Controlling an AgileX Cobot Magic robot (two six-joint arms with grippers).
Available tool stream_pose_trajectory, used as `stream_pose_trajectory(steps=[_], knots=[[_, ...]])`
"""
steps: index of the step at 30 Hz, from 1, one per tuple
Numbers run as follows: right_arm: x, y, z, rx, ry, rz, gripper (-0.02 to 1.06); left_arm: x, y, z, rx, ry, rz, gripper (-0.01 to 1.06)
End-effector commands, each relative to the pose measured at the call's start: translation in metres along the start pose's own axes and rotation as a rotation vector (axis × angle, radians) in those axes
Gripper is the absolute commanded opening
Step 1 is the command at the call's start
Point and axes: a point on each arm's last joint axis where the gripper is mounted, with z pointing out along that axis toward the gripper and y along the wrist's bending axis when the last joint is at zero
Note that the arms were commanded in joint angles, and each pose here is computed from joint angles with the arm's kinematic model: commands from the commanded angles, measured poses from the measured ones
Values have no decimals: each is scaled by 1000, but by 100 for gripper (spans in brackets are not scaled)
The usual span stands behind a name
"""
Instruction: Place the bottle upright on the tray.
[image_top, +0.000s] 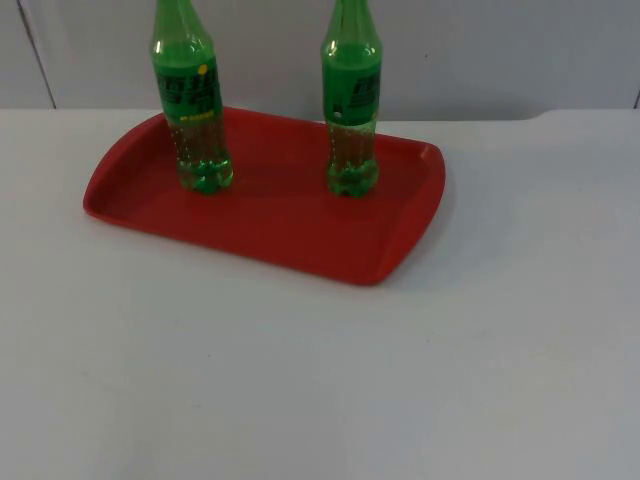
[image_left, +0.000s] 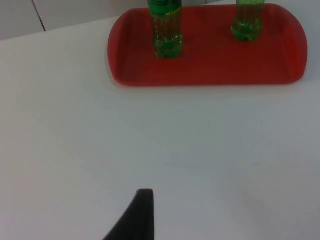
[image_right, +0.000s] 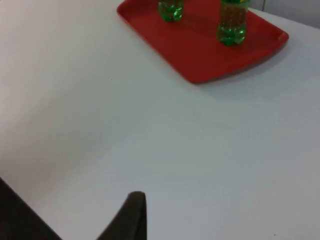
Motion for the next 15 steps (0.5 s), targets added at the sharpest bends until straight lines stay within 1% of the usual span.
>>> stream_pose_trajectory(steps=[1,15], knots=[[0,0,0,5,-4,3,105,0,-1,1,12,-10,-3,105],[0,0,0,-1,-4,-3,105,0,-1,1,12,-10,-3,105]])
